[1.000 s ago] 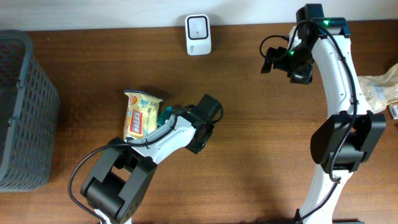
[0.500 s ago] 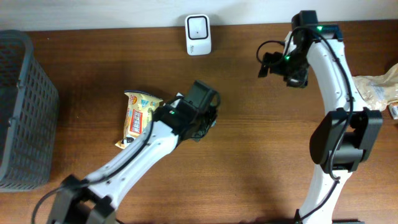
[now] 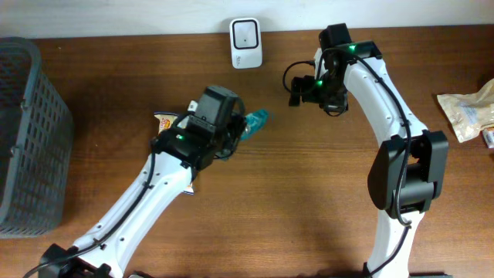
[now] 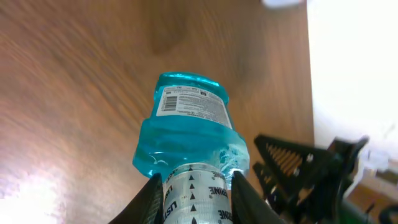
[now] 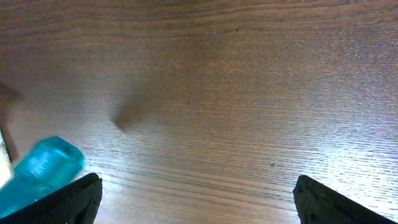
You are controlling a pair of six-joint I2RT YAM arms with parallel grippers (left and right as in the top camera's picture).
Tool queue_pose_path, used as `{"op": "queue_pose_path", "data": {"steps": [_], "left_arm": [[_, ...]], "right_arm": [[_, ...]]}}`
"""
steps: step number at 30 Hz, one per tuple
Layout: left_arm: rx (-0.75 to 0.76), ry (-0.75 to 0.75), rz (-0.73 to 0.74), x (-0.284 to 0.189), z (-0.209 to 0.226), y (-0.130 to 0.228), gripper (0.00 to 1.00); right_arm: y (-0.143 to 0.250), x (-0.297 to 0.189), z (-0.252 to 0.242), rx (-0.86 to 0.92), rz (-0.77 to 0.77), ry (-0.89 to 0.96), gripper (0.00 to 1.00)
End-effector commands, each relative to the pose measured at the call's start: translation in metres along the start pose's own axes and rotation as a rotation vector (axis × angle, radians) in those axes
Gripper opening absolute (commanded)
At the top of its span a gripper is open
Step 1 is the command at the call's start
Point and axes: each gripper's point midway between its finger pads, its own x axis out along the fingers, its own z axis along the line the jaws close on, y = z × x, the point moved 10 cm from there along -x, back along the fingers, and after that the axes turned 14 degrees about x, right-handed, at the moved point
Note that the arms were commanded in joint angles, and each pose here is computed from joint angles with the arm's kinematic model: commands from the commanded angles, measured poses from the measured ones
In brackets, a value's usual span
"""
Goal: Scan the item barcode
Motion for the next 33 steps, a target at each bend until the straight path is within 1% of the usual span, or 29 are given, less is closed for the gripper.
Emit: {"op": "queue_pose_path", "data": {"steps": [1, 2, 5, 8, 10, 12, 15, 21, 24, 28, 33], "left_arm": [[0.007, 0.045, -0.085, -0.015, -0.011, -0.011, 0.24], [0.007, 0.042, -0.091, -0.014, -0.011, -0.012, 0.24], [0.005, 0.041, -0.099, -0.015, -0.011, -0.013, 0.24], [-0.006, 0.039, -0.108, -0.015, -0.01, -0.014, 0.24], [-0.015, 0.037, -0.116, -0.015, -0.009, -0.019, 0.23], [-0.036, 0.032, -0.131, -0.015, -0.006, -0.028, 0.23], [-0.059, 0.031, -0.138, -0.016, -0.003, -0.037, 0.22], [-0.079, 0.029, -0.158, -0.017, 0.0, -0.047, 0.22], [-0.079, 0.042, -0.165, -0.017, -0.002, -0.047, 0.22], [-0.079, 0.041, -0.162, -0.017, -0.001, -0.047, 0.21], [-0.079, -0.016, -0.134, -0.017, 0.007, -0.043, 0.21]], "right_arm": [[0.001, -0.002, 0.0, -0.011, -0.002, -0.004, 0.98], [0.001, -0.001, 0.001, -0.024, 0.002, -0.011, 0.98], [0.003, -0.002, 0.008, -0.229, 0.022, -0.096, 0.98], [-0.001, -0.002, 0.009, -0.302, -0.011, -0.107, 0.98], [-0.004, -0.003, 0.013, -0.371, -0.034, -0.146, 0.98], [-0.004, -0.004, 0.021, -0.472, -0.035, -0.242, 0.98], [0.002, -0.004, 0.031, -0.549, -0.023, -0.32, 0.98], [0.005, -0.001, 0.047, -0.595, -0.054, -0.322, 0.99], [0.004, -0.001, 0.047, -0.554, -0.059, -0.305, 0.98], [0.0, 0.001, 0.041, -0.485, -0.081, -0.217, 0.98], [-0.001, 0.001, 0.039, -0.481, -0.089, -0.188, 0.98]]}}
